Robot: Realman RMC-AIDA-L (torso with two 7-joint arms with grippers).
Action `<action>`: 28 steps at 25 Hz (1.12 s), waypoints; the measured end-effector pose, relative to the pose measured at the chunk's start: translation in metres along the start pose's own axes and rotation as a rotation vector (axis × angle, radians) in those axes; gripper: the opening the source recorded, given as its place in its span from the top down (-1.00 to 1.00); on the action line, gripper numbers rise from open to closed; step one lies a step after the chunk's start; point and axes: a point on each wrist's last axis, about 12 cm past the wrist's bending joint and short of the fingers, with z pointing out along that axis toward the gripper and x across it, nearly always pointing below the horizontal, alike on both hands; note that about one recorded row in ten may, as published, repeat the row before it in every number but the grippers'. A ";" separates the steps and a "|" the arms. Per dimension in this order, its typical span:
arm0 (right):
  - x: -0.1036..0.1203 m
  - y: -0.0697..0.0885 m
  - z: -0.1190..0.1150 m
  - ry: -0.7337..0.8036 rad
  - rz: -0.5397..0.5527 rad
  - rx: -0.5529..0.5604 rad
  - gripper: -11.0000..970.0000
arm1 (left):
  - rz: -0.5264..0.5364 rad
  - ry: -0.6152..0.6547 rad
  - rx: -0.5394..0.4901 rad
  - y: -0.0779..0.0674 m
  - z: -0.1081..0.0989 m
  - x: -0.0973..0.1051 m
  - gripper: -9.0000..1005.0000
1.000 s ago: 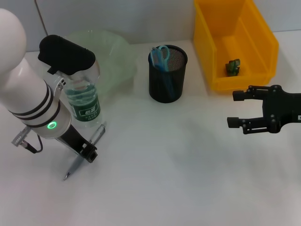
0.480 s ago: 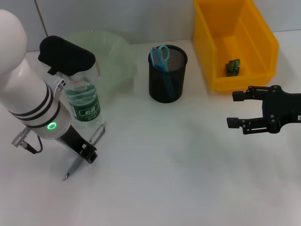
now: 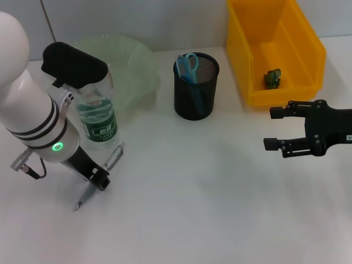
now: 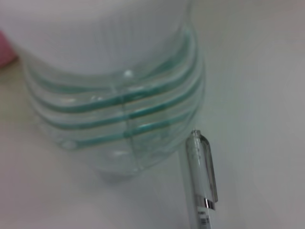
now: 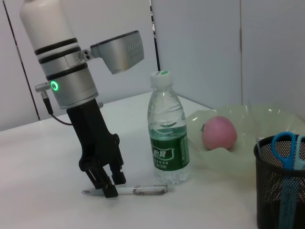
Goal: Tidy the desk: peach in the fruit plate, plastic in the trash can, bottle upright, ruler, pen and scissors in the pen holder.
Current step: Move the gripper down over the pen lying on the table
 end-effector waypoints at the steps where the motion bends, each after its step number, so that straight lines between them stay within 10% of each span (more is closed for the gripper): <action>1: 0.000 0.000 0.000 0.002 0.000 -0.002 -0.72 | 0.000 0.000 0.000 0.000 0.000 0.000 0.29; 28: 0.001 0.002 0.002 0.003 0.010 -0.005 -0.72 | 0.031 0.021 0.011 0.003 0.007 -0.001 0.45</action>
